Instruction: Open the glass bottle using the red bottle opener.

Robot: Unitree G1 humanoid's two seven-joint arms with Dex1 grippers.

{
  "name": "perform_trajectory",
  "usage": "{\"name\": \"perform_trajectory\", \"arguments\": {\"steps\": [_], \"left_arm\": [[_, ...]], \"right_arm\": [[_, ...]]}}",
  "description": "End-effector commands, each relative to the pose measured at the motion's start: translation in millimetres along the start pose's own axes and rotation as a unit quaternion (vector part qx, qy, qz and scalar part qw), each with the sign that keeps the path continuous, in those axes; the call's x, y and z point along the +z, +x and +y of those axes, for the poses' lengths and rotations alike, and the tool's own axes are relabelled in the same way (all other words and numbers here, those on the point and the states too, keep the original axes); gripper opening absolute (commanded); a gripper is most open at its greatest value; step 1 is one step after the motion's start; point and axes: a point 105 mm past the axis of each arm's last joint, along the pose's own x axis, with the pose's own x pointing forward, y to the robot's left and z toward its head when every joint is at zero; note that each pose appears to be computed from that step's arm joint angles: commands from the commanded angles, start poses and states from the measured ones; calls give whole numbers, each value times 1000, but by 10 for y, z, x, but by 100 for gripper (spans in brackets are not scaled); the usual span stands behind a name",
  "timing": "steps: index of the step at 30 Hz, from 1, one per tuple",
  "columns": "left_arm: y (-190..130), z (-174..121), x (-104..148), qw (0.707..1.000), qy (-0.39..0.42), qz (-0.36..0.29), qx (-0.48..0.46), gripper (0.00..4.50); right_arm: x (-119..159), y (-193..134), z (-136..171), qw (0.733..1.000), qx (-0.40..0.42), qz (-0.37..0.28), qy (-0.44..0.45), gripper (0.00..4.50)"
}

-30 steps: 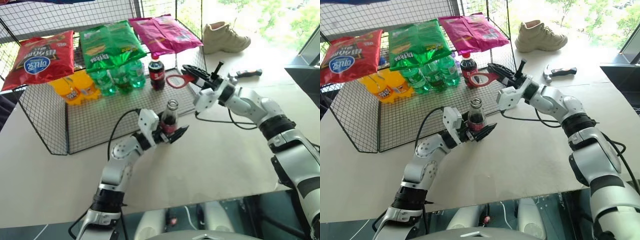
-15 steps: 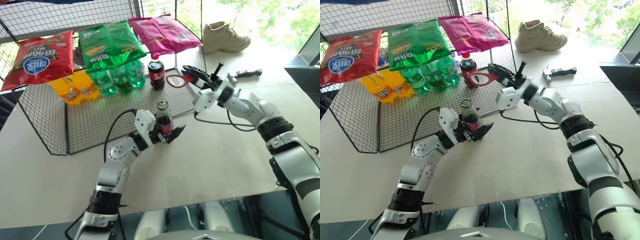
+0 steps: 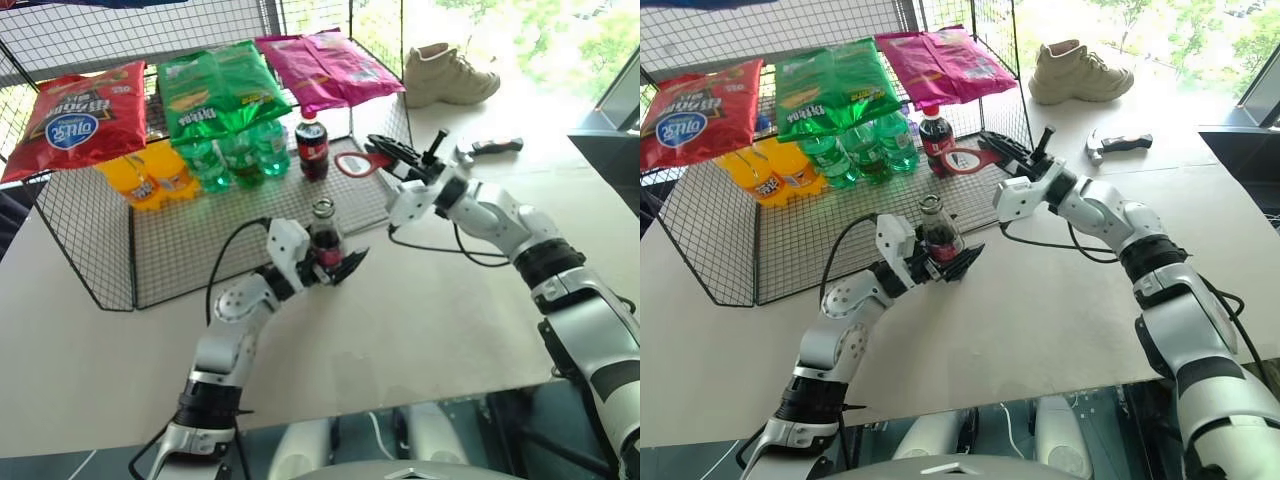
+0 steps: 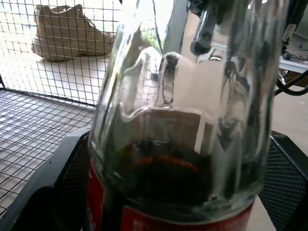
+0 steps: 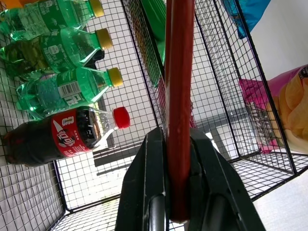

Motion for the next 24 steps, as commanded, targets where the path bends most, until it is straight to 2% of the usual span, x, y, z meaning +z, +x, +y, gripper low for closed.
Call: {"name": "perform_trajectory", "arguments": {"steps": [1, 20, 24], "left_arm": [[1, -9, 139, 1000, 19, -24, -3, 445], [-178, -16, 65, 1000, 17, -5, 5, 445], [-267, -34, 24, 1000, 15, 6, 8, 445]], "right_arm": [[12, 28, -192, 999, -38, -3, 0, 0], [-1, 2, -145, 999, -37, 4, 17, 0], [-30, -42, -91, 997, -41, 19, 60, 0]]}}
